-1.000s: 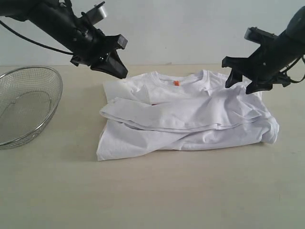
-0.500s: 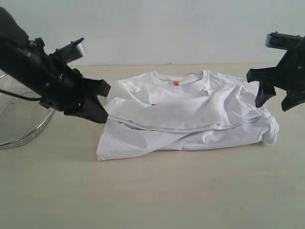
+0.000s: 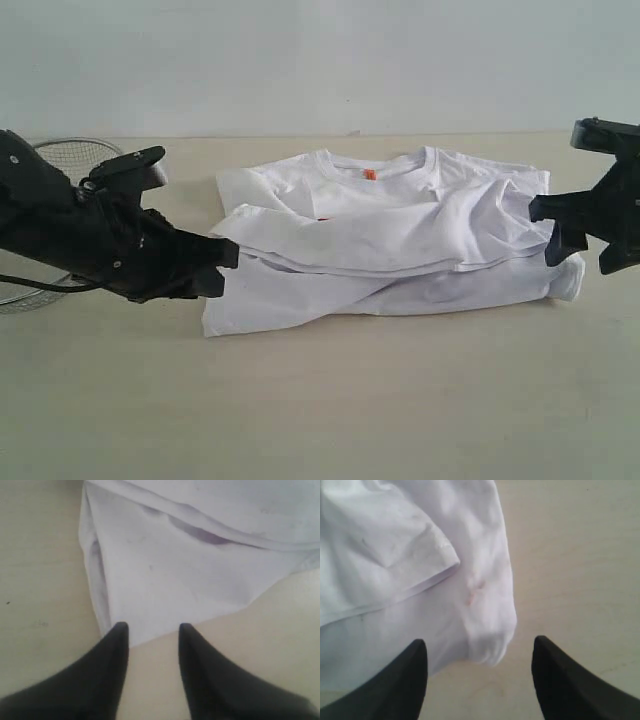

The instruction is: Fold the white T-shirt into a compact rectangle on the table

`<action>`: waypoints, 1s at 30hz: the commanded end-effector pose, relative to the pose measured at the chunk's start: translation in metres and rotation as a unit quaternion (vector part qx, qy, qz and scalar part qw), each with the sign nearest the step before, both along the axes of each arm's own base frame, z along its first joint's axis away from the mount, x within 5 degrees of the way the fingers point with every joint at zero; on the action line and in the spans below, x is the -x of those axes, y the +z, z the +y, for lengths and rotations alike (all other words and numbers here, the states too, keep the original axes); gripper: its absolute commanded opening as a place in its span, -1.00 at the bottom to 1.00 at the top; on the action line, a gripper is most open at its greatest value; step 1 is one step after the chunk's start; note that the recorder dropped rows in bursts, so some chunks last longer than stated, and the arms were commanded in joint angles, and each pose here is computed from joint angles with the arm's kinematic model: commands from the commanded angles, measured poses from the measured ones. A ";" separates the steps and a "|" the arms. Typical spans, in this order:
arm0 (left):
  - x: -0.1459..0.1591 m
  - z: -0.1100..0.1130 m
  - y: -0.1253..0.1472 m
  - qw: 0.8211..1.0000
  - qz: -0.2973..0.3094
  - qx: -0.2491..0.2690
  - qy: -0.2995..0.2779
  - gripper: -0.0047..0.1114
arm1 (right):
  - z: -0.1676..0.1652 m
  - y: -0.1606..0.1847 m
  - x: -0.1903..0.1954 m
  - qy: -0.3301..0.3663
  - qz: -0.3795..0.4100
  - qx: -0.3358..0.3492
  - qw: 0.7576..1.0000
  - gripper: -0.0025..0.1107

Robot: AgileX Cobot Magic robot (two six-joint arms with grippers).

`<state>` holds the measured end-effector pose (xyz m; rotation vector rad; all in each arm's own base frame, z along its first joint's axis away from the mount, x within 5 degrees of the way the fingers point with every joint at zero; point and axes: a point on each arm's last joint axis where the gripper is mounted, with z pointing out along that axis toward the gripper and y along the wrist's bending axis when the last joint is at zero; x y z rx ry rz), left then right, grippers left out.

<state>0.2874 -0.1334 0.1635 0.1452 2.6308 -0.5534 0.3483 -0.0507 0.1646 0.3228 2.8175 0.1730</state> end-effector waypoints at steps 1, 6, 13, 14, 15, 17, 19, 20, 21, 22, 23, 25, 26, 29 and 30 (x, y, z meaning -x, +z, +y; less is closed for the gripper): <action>0.000 0.000 -0.001 1.000 -0.003 0.001 0.009 0.01 | -0.003 -0.004 0.000 0.007 0.001 0.003 1.000 -0.01; -0.002 0.000 -0.014 1.000 0.013 -0.003 0.019 0.11 | -0.003 -0.004 0.000 0.006 -0.002 0.003 1.000 -0.01; -0.009 0.001 -0.048 0.998 0.039 -0.032 0.034 0.11 | -0.003 -0.005 -0.002 0.005 -0.006 0.005 1.000 -0.01; -0.010 0.001 -0.050 0.998 0.041 -0.032 0.033 0.11 | -0.003 -0.007 -0.002 0.005 -0.004 0.005 1.000 -0.01; -0.011 0.001 -0.053 0.998 0.046 -0.032 0.034 0.11 | -0.003 -0.011 -0.003 0.004 0.001 0.003 1.000 -0.01; -0.012 -0.001 -0.055 0.998 0.049 -0.031 0.034 0.11 | -0.003 -0.016 -0.004 0.001 0.004 0.000 1.000 -0.01; -0.015 -0.002 -0.056 0.998 0.049 -0.030 0.034 0.11 | -0.003 -0.018 -0.006 -0.009 -0.002 -0.008 1.000 -0.01; -0.017 -0.003 -0.055 0.998 0.046 -0.029 0.034 0.11 | -0.003 -0.019 -0.007 -0.013 -0.008 -0.010 1.000 -0.01; -0.019 -0.003 -0.055 0.998 0.045 -0.029 0.034 0.11 | -0.002 -0.019 -0.008 -0.013 -0.012 -0.014 1.000 -0.01; -0.021 -0.004 -0.055 0.998 0.045 -0.028 0.033 0.11 | -0.002 -0.020 -0.009 -0.011 -0.015 -0.017 1.000 -0.01; -0.022 -0.004 -0.055 0.998 0.044 -0.028 0.033 0.11 | -0.001 -0.021 -0.009 -0.010 -0.016 -0.020 1.000 -0.01; -0.023 -0.005 -0.056 0.998 0.044 -0.028 0.033 0.11 | -0.001 -0.024 -0.010 -0.007 -0.013 -0.020 1.000 -0.01; -0.024 -0.005 -0.057 0.998 0.044 -0.028 0.033 0.09 | -0.001 -0.025 -0.010 -0.005 -0.011 -0.020 1.000 -0.01; -0.025 -0.005 -0.060 0.998 0.048 -0.030 0.034 0.01 | -0.001 -0.034 -0.010 -0.007 0.001 -0.024 1.000 -0.01; -0.025 -0.005 -0.062 0.998 0.048 -0.032 0.035 -0.05 | -0.001 -0.038 -0.010 -0.009 0.005 -0.027 1.000 -0.01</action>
